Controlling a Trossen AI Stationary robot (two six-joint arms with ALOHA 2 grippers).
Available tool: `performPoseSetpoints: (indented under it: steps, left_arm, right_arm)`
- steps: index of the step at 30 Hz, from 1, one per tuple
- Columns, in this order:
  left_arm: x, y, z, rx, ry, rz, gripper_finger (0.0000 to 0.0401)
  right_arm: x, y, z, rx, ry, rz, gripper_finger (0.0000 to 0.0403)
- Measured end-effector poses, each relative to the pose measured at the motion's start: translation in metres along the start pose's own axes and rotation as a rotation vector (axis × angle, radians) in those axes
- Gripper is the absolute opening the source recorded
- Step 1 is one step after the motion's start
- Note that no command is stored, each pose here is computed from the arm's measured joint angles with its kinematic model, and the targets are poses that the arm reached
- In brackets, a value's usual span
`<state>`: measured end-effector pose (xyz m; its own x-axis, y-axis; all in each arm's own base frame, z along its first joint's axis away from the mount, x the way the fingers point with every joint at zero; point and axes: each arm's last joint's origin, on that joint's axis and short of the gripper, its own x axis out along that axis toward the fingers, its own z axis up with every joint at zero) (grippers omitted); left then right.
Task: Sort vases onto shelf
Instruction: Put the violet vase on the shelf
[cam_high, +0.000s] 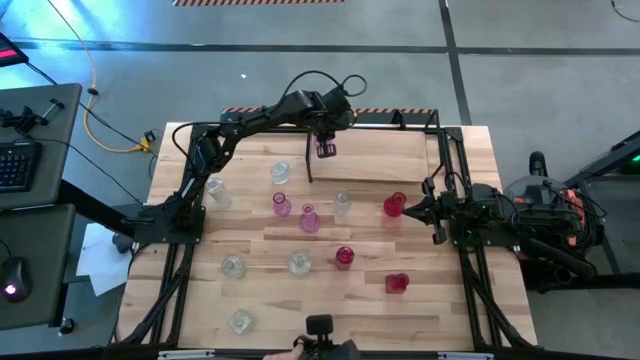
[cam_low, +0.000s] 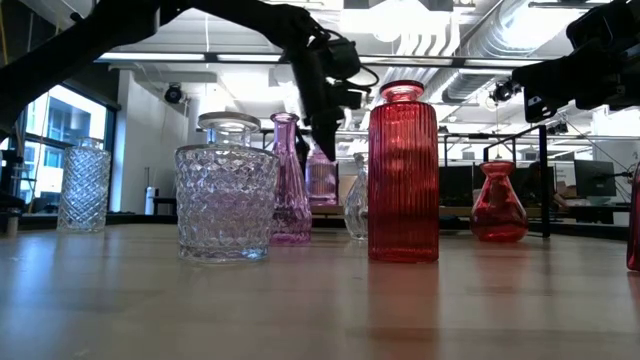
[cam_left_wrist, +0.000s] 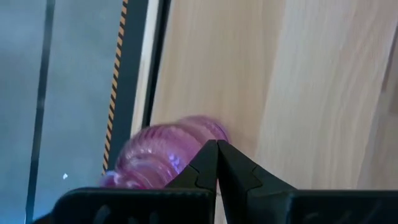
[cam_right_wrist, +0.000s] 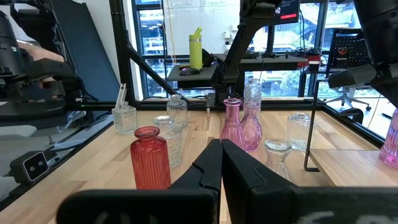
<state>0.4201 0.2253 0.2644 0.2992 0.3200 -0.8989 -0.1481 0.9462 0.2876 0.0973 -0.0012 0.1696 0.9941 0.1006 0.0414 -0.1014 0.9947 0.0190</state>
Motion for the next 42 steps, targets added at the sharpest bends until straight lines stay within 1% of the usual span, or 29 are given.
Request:
performPoseSetpoints:
  steps: [6,13,18,25,36,42]
  left_arm:
    - [-0.001,-0.006,-0.005,0.010,0.061,-0.030,0.0000]
    - [-0.001,-0.007,-0.006,0.013,0.076,-0.036,0.0000]
    - [-0.001,-0.004,-0.007,0.018,0.094,0.007,0.0000]
    - [0.000,-0.003,-0.007,0.025,0.092,0.015,0.0000]
    - [0.001,0.008,-0.009,-0.001,0.073,0.034,0.0000]
    - [0.001,0.008,-0.009,-0.010,0.069,0.037,0.0000]
  right_arm:
    - [0.000,0.000,0.000,0.000,0.000,0.000,0.0000]
    - [0.000,0.000,0.000,0.000,0.000,0.000,0.0000]
    - [0.000,0.000,0.000,0.000,0.000,0.000,0.0000]
    - [0.000,0.000,0.000,0.000,0.000,0.000,0.0000]
    - [0.000,0.000,0.000,0.000,0.000,0.000,0.0000]
    - [0.000,0.000,0.000,0.000,-0.001,0.000,0.0000]
